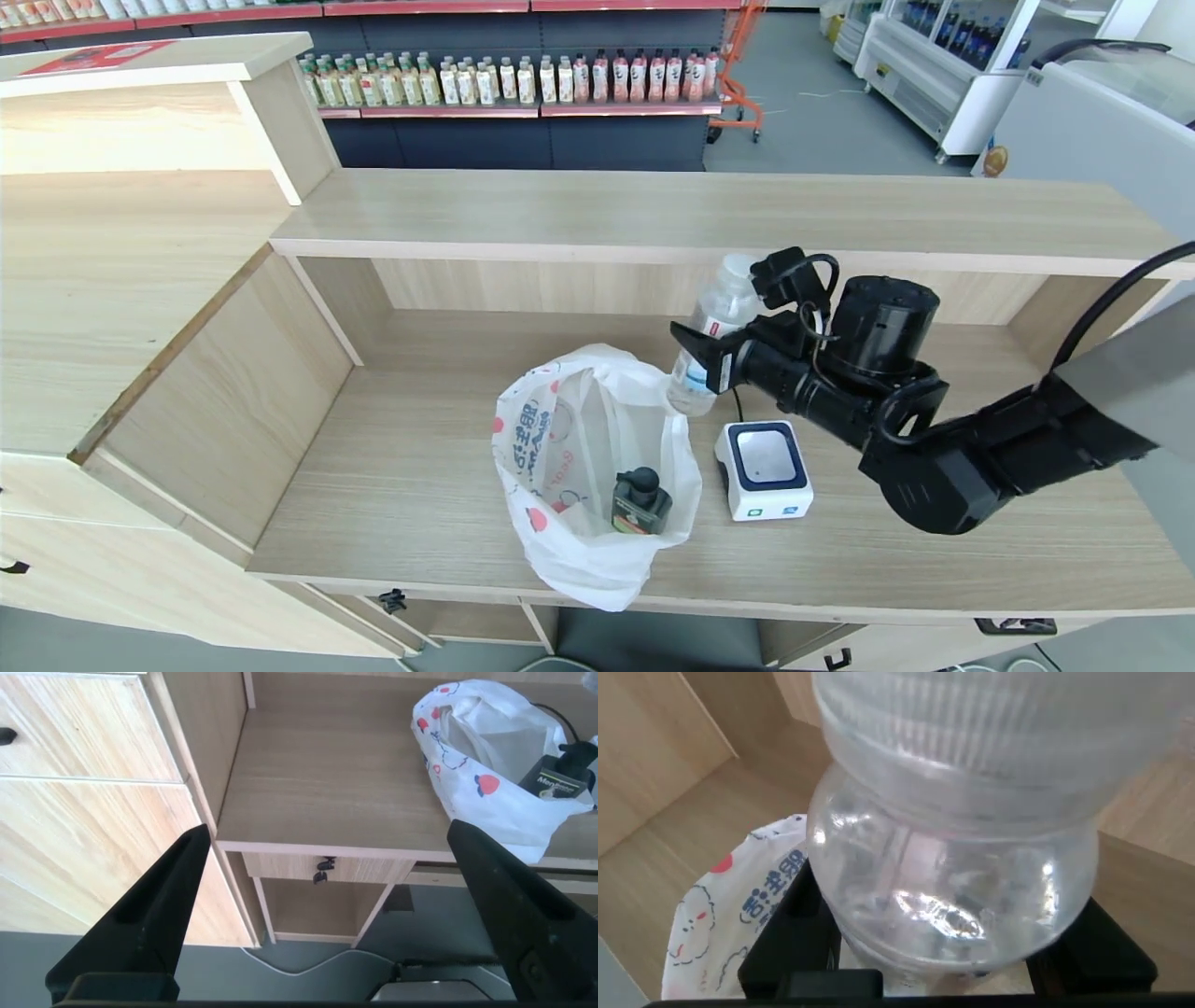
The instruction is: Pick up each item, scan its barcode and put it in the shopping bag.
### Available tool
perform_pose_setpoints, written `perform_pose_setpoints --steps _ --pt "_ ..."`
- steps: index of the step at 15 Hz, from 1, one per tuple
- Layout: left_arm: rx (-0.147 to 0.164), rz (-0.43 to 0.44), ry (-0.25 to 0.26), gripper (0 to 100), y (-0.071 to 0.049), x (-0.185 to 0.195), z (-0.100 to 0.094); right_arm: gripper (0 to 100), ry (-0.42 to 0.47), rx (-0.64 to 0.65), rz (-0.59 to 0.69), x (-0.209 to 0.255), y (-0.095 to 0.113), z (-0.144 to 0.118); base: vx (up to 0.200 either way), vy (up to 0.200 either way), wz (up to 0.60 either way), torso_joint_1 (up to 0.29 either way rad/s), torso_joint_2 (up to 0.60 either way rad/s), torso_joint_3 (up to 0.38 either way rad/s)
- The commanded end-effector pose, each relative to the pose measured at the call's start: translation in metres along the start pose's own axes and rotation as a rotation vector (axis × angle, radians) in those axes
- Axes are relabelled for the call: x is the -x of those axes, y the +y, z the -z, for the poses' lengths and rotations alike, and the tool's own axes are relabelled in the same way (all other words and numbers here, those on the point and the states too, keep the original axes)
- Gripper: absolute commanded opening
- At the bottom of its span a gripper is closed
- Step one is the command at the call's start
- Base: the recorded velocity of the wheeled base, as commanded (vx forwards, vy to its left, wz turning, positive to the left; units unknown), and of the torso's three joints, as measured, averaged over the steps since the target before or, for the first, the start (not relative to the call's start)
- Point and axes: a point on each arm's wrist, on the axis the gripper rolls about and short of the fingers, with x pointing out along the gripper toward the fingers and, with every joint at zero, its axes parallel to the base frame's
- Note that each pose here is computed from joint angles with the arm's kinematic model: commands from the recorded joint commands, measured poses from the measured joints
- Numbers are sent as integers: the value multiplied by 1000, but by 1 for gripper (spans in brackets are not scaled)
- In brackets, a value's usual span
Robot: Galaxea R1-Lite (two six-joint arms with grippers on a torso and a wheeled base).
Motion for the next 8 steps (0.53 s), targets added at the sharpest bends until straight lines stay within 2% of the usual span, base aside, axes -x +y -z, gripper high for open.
perform_pose_setpoints --steps 1,5,8 --pt "1 1 -1 100 0 0 0 0 56 -24 -45 9 -10 26 0 0 0 0 0 0" --pt "2 1 -1 100 0 0 0 0 36 -79 -139 14 -21 46 0 0 0 0 0 0" --pt "1 1 -1 100 0 0 0 0 38 -84 -153 13 -30 64 0 0 0 0 0 0"
